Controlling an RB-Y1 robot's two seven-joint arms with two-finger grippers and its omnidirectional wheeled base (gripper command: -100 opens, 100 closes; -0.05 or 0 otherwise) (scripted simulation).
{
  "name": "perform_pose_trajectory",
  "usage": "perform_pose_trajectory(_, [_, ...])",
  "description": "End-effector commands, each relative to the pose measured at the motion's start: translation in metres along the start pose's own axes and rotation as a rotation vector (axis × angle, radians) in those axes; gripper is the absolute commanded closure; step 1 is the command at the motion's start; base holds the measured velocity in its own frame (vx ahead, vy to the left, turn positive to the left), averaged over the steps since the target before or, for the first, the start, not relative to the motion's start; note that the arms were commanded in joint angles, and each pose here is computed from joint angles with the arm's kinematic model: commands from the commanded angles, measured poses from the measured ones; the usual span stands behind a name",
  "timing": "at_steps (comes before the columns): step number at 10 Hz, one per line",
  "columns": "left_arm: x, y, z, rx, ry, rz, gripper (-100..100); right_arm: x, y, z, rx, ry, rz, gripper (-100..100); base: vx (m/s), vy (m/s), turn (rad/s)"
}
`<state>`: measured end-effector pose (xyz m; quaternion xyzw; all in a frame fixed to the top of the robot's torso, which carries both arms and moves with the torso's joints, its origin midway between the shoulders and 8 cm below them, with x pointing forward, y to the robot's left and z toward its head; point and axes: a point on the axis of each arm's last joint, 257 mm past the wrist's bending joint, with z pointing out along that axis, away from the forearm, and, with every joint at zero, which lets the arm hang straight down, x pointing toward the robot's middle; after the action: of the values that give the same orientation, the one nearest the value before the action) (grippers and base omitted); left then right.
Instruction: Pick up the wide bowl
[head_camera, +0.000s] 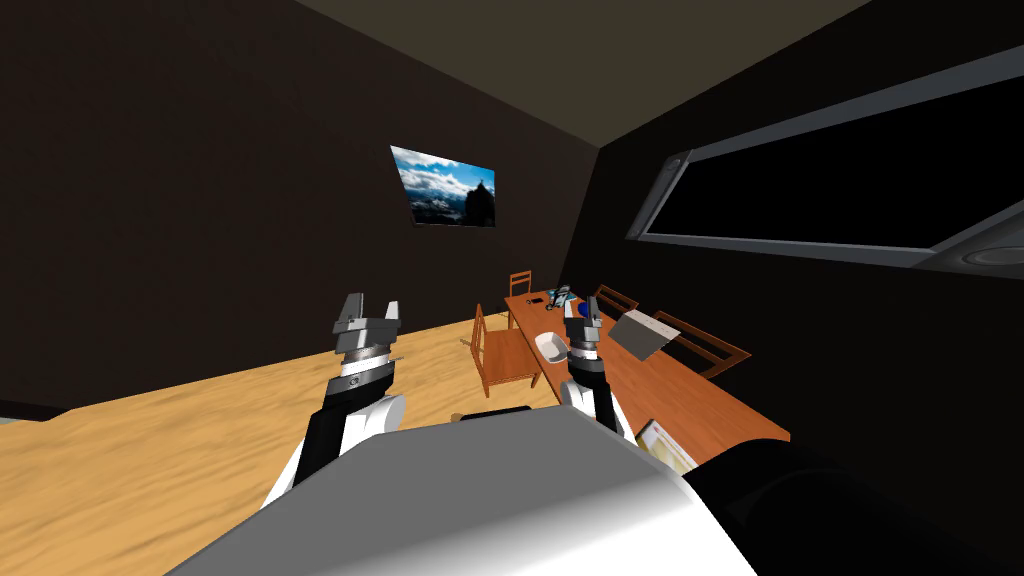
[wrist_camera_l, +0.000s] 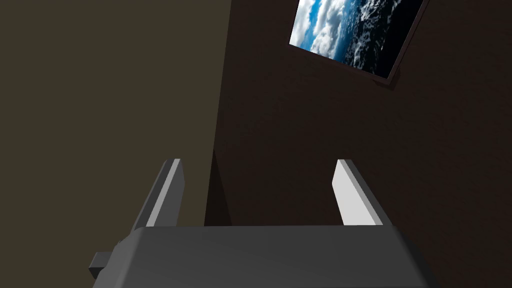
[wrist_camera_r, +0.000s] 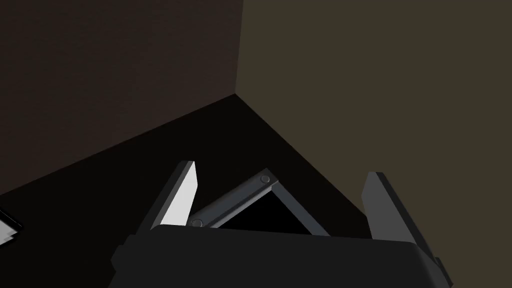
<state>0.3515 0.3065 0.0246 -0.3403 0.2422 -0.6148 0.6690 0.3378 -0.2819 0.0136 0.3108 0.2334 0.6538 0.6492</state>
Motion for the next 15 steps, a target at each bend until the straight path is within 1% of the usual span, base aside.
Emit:
perform_pose_trajectory(1, [0.0, 0.0, 0.0, 0.0, 0.0, 0.0, 0, 0.006, -0.006, 0.0, 0.017, 0.035, -0.017, -100, -0.007, 0.019, -0.009])
perform_pose_trajectory(4, [0.0, 0.0, 0.0, 0.0, 0.0, 0.0, 0, 0.024, -0.027, -0.002, 0.072, 0.127, -0.072, -100, -0.02, 0.067, -0.021])
perform_pose_trajectory(7, [0.0, 0.0, 0.0, 0.0, 0.0, 0.0, 0, 0.047, -0.06, -0.01, 0.146, 0.235, -0.149, -100, -0.036, 0.129, -0.035])
perform_pose_trajectory(10, [0.0, 0.0, 0.0, 0.0, 0.0, 0.0, 0, 0.069, -0.099, -0.025, 0.232, 0.35, -0.238, -100, -0.047, 0.157, -0.041])
perform_pose_trajectory(11, [0.0, 0.0, 0.0, 0.0, 0.0, 0.0, 0, 0.07, -0.1, -0.025, 0.231, 0.357, -0.25, -100, -0.037, 0.118, -0.018])
perform_pose_trajectory(13, [0.0, 0.0, 0.0, 0.0, 0.0, 0.0, 0, 0.084, -0.128, -0.039, 0.287, 0.441, -0.324, -100, -0.03, 0.129, -0.035])
perform_pose_trajectory(14, [0.0, 0.0, 0.0, 0.0, 0.0, 0.0, 0, 0.085, -0.128, -0.039, 0.286, 0.446, -0.332, -100, -0.044, 0.125, -0.019])
perform_pose_trajectory(15, [0.0, 0.0, 0.0, 0.0, 0.0, 0.0, 0, 0.091, -0.143, -0.048, 0.313, 0.491, -0.376, -100, -0.036, 0.102, -0.017])
